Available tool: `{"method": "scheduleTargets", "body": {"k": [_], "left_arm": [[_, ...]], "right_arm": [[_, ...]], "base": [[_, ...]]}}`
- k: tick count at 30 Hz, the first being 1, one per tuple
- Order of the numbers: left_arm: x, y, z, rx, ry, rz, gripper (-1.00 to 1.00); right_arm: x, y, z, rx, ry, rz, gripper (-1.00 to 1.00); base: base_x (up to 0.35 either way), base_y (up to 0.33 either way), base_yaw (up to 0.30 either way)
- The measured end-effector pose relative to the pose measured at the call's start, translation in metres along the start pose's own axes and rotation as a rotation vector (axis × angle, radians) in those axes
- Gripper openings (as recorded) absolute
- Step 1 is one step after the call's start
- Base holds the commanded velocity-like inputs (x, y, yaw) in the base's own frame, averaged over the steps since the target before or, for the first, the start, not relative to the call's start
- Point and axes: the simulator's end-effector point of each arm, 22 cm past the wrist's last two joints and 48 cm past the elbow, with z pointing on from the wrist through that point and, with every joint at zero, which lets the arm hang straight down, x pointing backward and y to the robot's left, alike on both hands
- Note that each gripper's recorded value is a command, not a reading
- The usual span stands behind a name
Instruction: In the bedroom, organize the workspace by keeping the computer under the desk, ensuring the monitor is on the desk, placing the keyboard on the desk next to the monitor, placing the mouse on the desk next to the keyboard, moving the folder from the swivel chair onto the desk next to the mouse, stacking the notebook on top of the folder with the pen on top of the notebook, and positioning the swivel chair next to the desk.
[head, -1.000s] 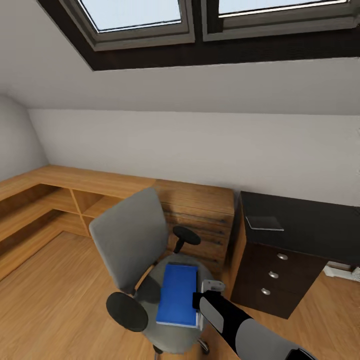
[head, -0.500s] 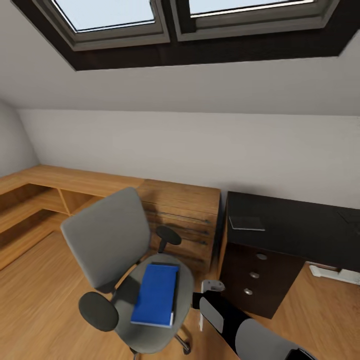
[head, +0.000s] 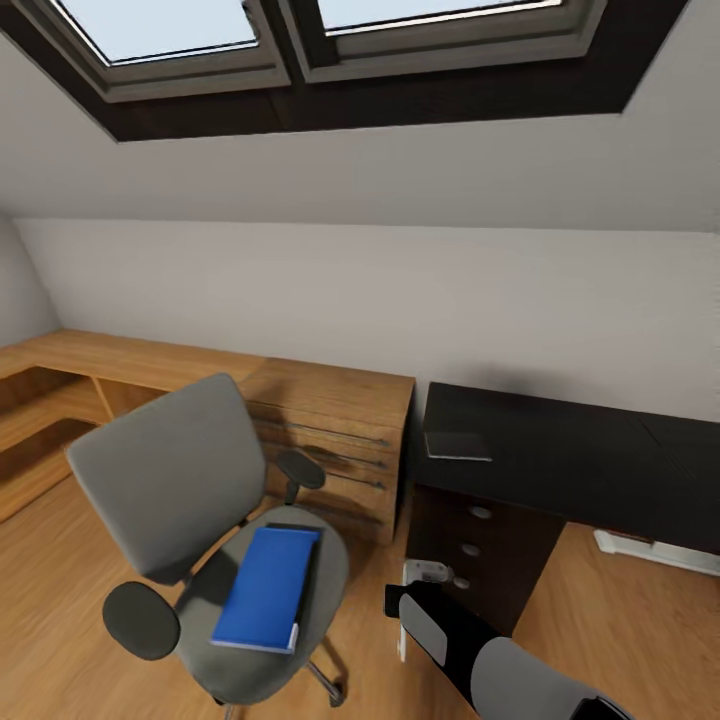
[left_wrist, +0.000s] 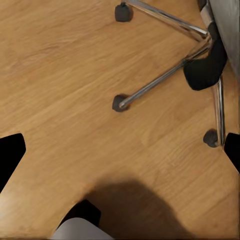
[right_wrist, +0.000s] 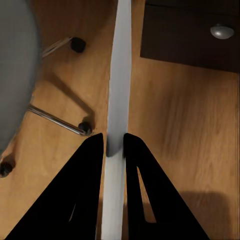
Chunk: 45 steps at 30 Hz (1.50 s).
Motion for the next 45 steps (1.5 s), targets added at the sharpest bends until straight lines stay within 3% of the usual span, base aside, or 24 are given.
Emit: {"method": "scheduleTargets", "body": {"k": [15, 20, 23, 30, 33, 36, 45], "left_arm": [[0.016, -0.008, -0.001, 0.005, 0.023, -0.013, 1.00], [0.043, 0.019, -0.004, -0.053, 0.069, -0.007, 1.00], [0.055, 0.038, -0.007, -0.093, 0.068, -0.002, 1.00], [0.080, 0.052, -0.016, -0.121, 0.062, 0.022, 1.00], [0.095, 0.036, -0.020, -0.054, 0.050, 0.114, 1.00], [0.106, 0.020, -0.022, -0.006, 0.053, 0.173, 1.00], [0.136, -0.020, -0.029, 0.098, 0.092, 0.284, 1.00]], "right_arm": [[0.000, -0.003, 0.001, 0.003, 0.001, 0.001, -1.00], [0.000, -0.003, 0.001, 0.004, 0.001, 0.001, -1.00], [0.000, -0.004, 0.001, 0.005, 0.001, 0.000, -1.00], [0.000, -0.004, 0.001, 0.005, 0.000, 0.000, -1.00], [-0.001, -0.005, 0.001, 0.007, -0.001, 0.000, -1.00], [-0.001, -0.006, 0.001, 0.008, -0.002, 0.001, -1.00], [-0.002, -0.007, 0.001, 0.008, -0.002, 0.006, -1.00]], "base": [[-0.177, -0.266, 0.000], [-0.256, -0.220, 0.000], [-0.256, -0.228, 0.000], [-0.148, -0.135, 0.000], [-0.019, -0.017, 0.000], [-0.008, -0.007, 0.000], [-0.001, -0.001, -0.025]]}}
